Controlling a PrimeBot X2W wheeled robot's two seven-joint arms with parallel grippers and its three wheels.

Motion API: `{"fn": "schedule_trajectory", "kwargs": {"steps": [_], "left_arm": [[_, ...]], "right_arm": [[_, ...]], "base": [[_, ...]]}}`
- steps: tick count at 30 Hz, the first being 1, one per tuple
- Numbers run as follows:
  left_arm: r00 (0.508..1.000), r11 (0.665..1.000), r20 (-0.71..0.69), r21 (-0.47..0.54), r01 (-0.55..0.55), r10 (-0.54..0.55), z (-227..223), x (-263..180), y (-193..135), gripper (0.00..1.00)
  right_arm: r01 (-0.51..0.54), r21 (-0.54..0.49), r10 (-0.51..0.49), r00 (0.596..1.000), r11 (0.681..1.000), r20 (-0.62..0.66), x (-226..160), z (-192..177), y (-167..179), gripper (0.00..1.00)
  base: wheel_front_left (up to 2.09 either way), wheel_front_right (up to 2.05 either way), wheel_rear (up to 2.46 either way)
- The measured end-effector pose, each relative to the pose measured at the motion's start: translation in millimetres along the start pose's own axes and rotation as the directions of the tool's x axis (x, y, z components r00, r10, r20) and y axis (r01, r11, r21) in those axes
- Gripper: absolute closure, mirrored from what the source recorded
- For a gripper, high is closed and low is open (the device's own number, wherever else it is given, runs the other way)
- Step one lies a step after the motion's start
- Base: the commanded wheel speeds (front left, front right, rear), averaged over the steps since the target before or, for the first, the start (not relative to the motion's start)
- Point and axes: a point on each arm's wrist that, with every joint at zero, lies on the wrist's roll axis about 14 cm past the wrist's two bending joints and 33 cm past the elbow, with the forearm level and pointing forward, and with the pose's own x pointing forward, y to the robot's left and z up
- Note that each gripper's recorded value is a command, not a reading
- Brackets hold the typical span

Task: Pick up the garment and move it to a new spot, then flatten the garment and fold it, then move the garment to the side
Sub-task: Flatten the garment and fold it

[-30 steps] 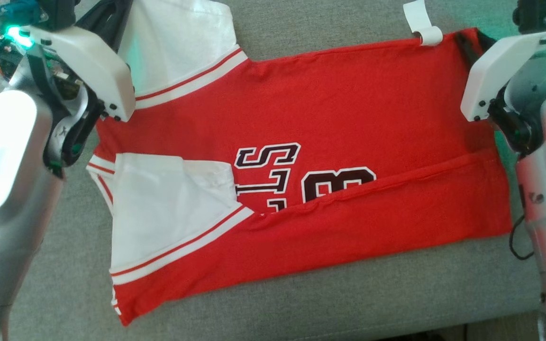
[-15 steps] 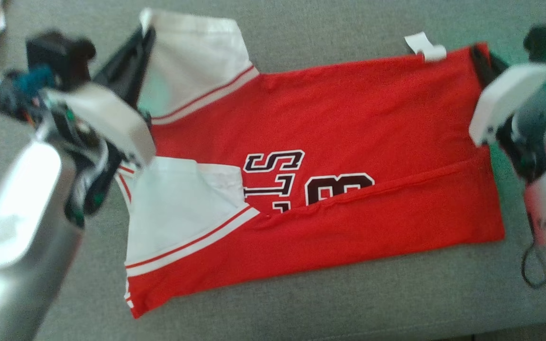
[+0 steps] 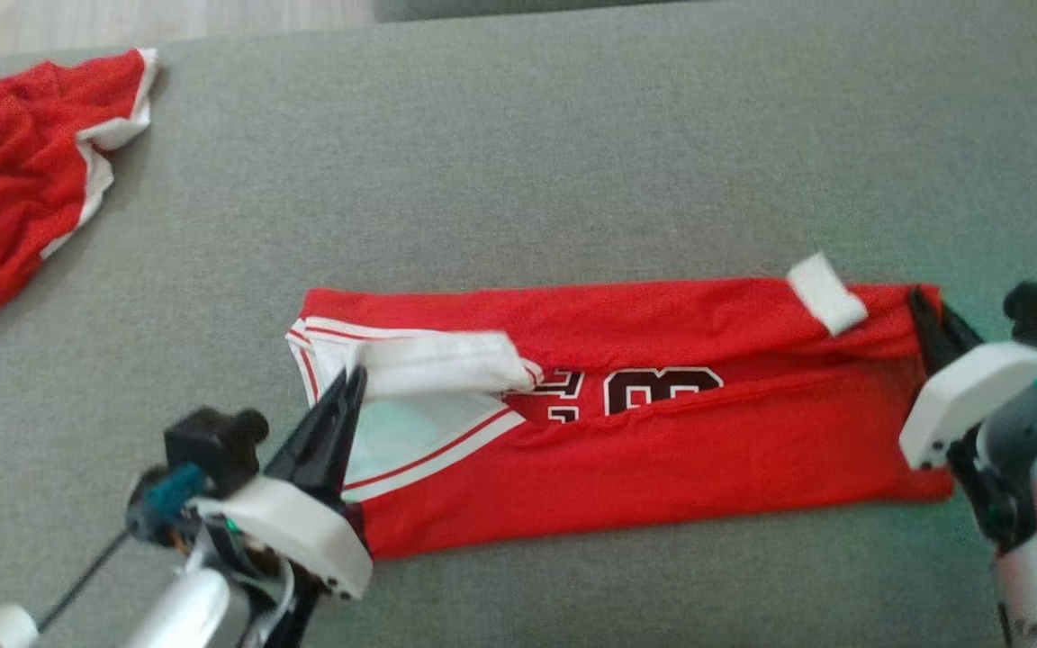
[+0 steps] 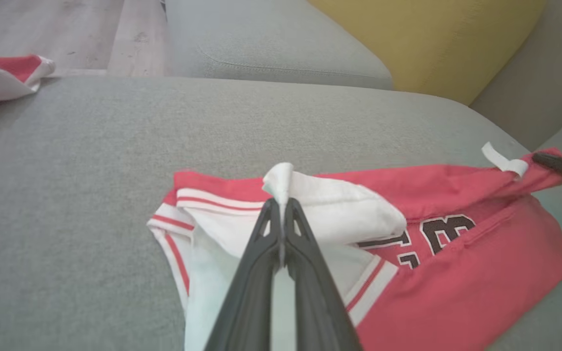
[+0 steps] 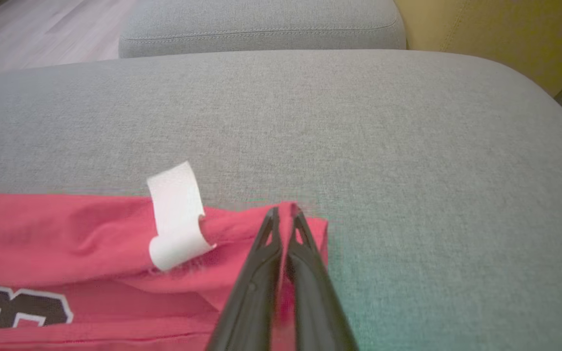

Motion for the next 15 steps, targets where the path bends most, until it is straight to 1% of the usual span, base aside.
{"fn": "schedule_trajectory", "kwargs": {"steps": [4, 5, 6, 7, 8, 9, 10, 11, 12, 15], "left_arm": [[1.000, 0.999, 0.003, -0.034, -0.029, 0.030, -11.1, -6.0, 1.3, 1.00], [1.000, 0.999, 0.003, -0.034, -0.029, 0.030, -11.1, -6.0, 1.3, 1.00], [0.999, 0.999, 0.001, -0.036, -0.036, 0.036, -14.3, -7.2, 2.4, 1.00], [0.999, 0.998, -0.003, -0.041, -0.041, 0.041, -17.8, -8.4, 3.1, 1.00], [0.999, 0.998, -0.007, -0.046, -0.046, 0.046, -21.2, -9.5, 3.3, 1.00], [0.999, 0.997, -0.007, -0.053, -0.049, 0.049, -24.5, -10.8, 2.6, 1.00], [0.999, 0.997, -0.007, -0.064, -0.053, 0.052, -27.6, -12.5, 2.0, 0.71], [0.998, 0.996, -0.007, -0.070, -0.056, 0.056, -30.6, -14.6, 1.6, 0.14], [0.998, 0.996, -0.007, -0.071, -0.061, 0.060, -33.5, -16.8, 1.9, 0.00], [0.996, 0.993, 0.001, -0.079, -0.092, 0.093, -39.2, -22.8, 6.2, 0.00]], "right_arm": [[0.008, 0.010, -0.008, 1.000, 1.000, -0.007, -11.5, -8.1, 2.0, 1.00], [0.008, 0.010, -0.008, 1.000, 1.000, -0.007, -11.5, -8.1, 2.0, 0.84], [0.012, 0.011, -0.012, 1.000, 1.000, -0.009, -14.1, -9.8, 1.7, 0.61], [0.017, 0.011, -0.017, 1.000, 1.000, -0.009, -16.5, -11.1, 1.7, 0.32], [0.024, 0.015, -0.024, 1.000, 1.000, -0.006, -18.7, -11.4, 1.1, 0.00], [0.033, 0.025, -0.033, 0.999, 0.999, 0.001, -20.9, -11.1, -0.2, 0.00], [0.040, 0.034, -0.040, 0.999, 0.999, 0.009, -22.8, -10.4, -1.4, 0.00], [0.047, 0.039, -0.048, 0.999, 0.998, 0.015, -24.6, -9.3, -2.5, 0.00], [0.057, 0.044, -0.058, 0.998, 0.997, 0.024, -26.9, -8.3, -4.6, 0.00], [0.082, 0.046, -0.084, 0.996, 0.996, 0.040, -34.2, -9.7, -10.8, 0.00]], "base": [[0.00, 0.00, 0.00], [0.00, 0.00, 0.00], [0.00, 0.00, 0.00], [0.00, 0.00, 0.00], [0.00, 0.00, 0.00], [0.00, 0.00, 0.00], [0.00, 0.00, 0.00], [0.00, 0.00, 0.00], [0.00, 0.00, 0.00], [0.00, 0.00, 0.00]]}}
